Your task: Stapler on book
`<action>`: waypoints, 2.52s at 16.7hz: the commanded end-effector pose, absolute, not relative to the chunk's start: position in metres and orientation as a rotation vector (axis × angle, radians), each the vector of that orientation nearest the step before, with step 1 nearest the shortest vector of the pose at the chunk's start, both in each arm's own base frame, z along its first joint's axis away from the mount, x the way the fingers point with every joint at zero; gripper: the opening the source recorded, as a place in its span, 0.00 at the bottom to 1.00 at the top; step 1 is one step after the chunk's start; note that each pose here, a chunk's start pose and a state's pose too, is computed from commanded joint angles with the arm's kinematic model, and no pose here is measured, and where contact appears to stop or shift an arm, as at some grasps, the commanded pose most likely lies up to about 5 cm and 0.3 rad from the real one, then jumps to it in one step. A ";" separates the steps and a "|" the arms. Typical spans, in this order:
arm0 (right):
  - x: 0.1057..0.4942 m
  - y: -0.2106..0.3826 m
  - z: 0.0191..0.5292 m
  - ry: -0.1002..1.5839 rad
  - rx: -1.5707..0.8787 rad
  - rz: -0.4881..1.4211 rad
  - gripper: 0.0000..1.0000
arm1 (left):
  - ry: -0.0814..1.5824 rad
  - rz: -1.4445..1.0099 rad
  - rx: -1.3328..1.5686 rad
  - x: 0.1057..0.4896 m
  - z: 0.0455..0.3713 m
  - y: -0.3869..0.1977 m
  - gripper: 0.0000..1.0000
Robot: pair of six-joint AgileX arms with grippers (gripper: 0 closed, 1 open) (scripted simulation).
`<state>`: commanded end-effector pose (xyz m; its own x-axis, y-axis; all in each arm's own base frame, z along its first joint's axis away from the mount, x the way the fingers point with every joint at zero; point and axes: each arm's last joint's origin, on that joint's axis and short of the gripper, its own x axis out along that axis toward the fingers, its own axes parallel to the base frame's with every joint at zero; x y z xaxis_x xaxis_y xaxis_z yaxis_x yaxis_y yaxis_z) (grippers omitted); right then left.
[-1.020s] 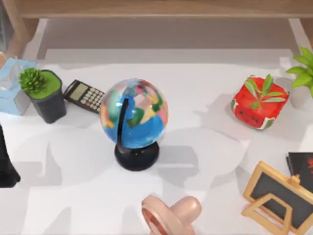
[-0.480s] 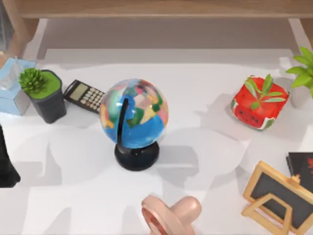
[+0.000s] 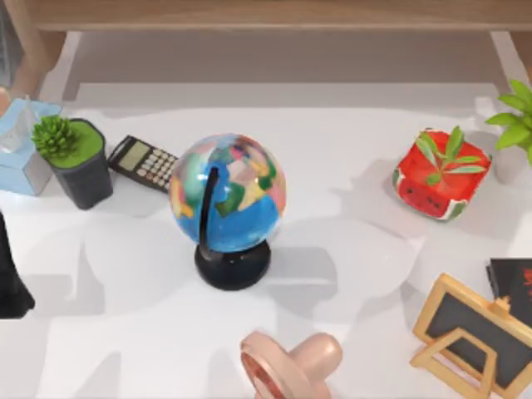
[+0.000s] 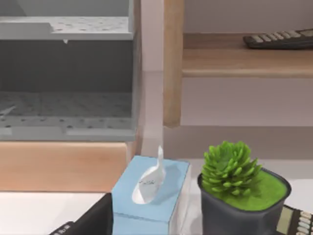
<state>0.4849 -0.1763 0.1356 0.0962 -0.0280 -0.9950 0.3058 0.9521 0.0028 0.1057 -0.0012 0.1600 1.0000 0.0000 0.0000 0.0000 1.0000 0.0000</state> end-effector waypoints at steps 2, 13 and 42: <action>0.483 -0.178 0.145 1.440 0.229 -0.252 0.00 | 0.000 0.000 0.000 0.106 0.160 -0.001 1.00; 0.443 -0.153 0.239 1.239 0.163 -0.207 0.00 | 0.000 0.000 0.000 0.106 0.160 -0.001 1.00; 0.252 -0.014 0.186 1.470 -0.001 -0.001 0.00 | 0.000 0.000 0.000 0.106 0.160 -0.001 1.00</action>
